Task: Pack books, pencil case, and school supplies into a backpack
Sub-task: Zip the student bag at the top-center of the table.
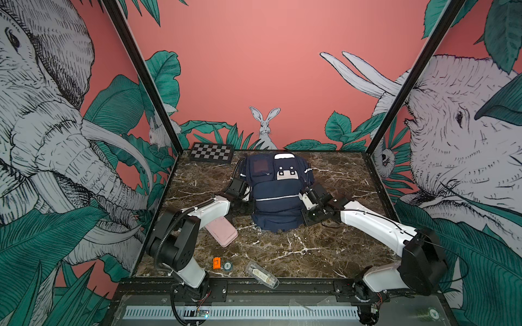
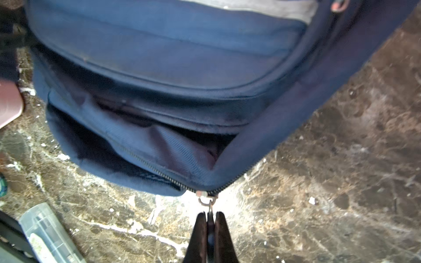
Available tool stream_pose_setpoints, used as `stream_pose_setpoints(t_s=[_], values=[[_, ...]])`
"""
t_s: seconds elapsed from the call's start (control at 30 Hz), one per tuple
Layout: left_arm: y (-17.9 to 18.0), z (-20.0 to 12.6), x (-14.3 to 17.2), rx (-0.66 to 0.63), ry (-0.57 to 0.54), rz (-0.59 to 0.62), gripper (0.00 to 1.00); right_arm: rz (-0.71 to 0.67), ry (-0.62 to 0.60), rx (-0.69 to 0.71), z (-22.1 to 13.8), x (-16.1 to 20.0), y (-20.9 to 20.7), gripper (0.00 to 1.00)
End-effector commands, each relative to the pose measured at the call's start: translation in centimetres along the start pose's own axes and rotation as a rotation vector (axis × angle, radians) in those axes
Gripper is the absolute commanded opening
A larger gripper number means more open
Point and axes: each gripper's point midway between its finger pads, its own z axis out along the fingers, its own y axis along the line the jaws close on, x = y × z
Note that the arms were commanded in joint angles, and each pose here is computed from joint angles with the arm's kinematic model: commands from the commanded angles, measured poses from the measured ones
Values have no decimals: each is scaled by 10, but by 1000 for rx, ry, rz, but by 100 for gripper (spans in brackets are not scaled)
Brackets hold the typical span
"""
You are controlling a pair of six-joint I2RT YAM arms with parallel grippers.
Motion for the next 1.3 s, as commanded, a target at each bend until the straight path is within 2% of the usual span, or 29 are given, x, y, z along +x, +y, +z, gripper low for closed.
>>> stream_pose_setpoints(t_s=[0.0,0.2,0.3,0.33,0.4,0.47,0.5,0.57,0.7,0.83,1.07,1.1,1.27], values=[[27,-5,-49,-105,-128,-20,0,49,82,23,3,24,-4,0],[65,-11,-92,-149,-195,-117,0,1,97,6,27,17,23,0],[55,-16,-102,-87,-198,-116,0,-9,104,1,39,10,32,0],[48,-17,-102,-59,-196,-110,4,-10,107,-1,45,9,34,0],[31,-23,-98,8,-191,-100,27,-8,106,-14,54,3,41,0],[20,-32,-89,28,-191,-84,47,-11,98,-22,58,-3,47,0],[13,-38,-84,38,-197,-72,53,-11,92,-26,60,-7,50,0],[2,-49,-73,49,-196,-57,57,-19,84,-42,62,-13,58,0],[-27,-62,-49,99,-192,-34,62,-48,72,-59,65,-27,74,0],[-51,-54,-29,165,-163,-49,63,-68,59,-79,64,-39,88,0],[-54,-31,-18,189,-133,-105,62,-78,33,-121,61,-49,107,0],[-56,-29,-19,190,-131,-102,61,-79,4,-138,54,-60,114,0],[-55,-17,-25,172,-133,-105,57,-98,-9,-160,48,-64,125,0]])
